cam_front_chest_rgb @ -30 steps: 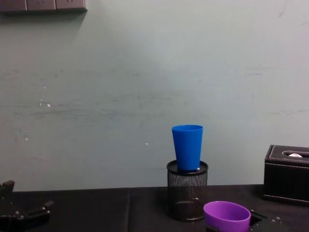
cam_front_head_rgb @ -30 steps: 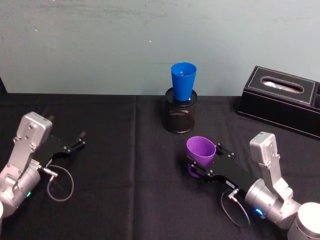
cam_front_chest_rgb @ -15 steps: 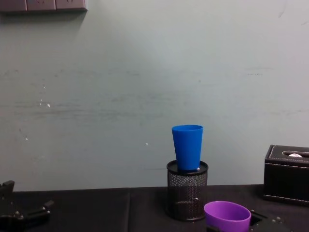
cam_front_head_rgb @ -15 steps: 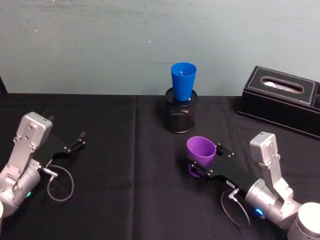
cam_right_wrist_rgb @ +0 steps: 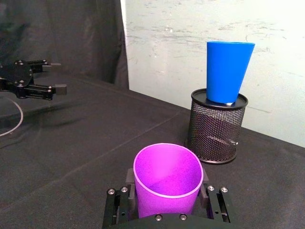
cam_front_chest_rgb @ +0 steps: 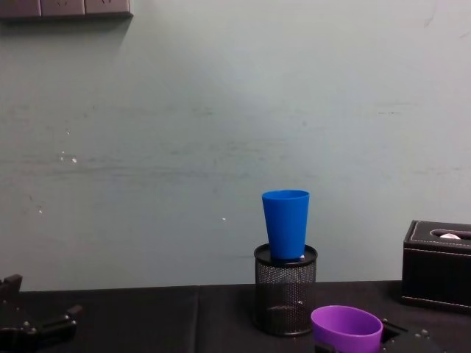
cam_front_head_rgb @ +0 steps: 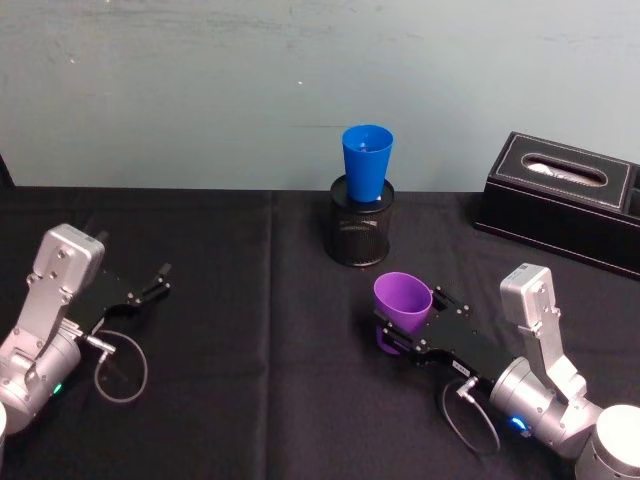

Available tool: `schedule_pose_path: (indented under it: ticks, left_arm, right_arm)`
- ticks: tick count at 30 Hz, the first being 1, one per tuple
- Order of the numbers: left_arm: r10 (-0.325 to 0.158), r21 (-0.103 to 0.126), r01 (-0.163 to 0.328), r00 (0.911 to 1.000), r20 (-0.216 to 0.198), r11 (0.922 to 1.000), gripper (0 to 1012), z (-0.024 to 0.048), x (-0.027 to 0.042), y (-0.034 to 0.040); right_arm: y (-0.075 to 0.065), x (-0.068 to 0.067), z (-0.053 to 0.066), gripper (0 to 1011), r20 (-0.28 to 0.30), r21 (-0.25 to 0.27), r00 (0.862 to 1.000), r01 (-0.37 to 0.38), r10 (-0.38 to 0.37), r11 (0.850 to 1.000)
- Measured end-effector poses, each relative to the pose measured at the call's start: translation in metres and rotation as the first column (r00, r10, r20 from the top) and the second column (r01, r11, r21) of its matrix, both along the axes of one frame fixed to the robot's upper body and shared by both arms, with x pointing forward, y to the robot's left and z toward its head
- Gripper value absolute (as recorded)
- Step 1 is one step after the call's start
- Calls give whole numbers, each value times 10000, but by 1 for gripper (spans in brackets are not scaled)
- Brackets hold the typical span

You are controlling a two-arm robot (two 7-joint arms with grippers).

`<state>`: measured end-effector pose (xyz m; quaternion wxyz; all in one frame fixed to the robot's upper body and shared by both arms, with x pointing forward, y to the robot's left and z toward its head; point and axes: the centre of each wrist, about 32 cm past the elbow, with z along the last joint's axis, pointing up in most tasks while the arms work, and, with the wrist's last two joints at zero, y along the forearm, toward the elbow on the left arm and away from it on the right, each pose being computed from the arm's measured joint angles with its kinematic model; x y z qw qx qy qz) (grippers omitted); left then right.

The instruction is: Pick up one cup with a gripper and tap it against the other cup.

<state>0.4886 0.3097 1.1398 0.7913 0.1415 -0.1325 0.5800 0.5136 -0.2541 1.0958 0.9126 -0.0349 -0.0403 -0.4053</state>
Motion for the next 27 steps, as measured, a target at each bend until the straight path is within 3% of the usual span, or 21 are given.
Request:
schedule_pose_path:
  ticks: [27]
  left_arm:
    - [-1, 1, 1, 10000, -1, 10000, 1011, 0, 0, 0]
  right_arm:
    - [0, 0, 0, 756, 0, 0, 10000, 0, 0, 10000]
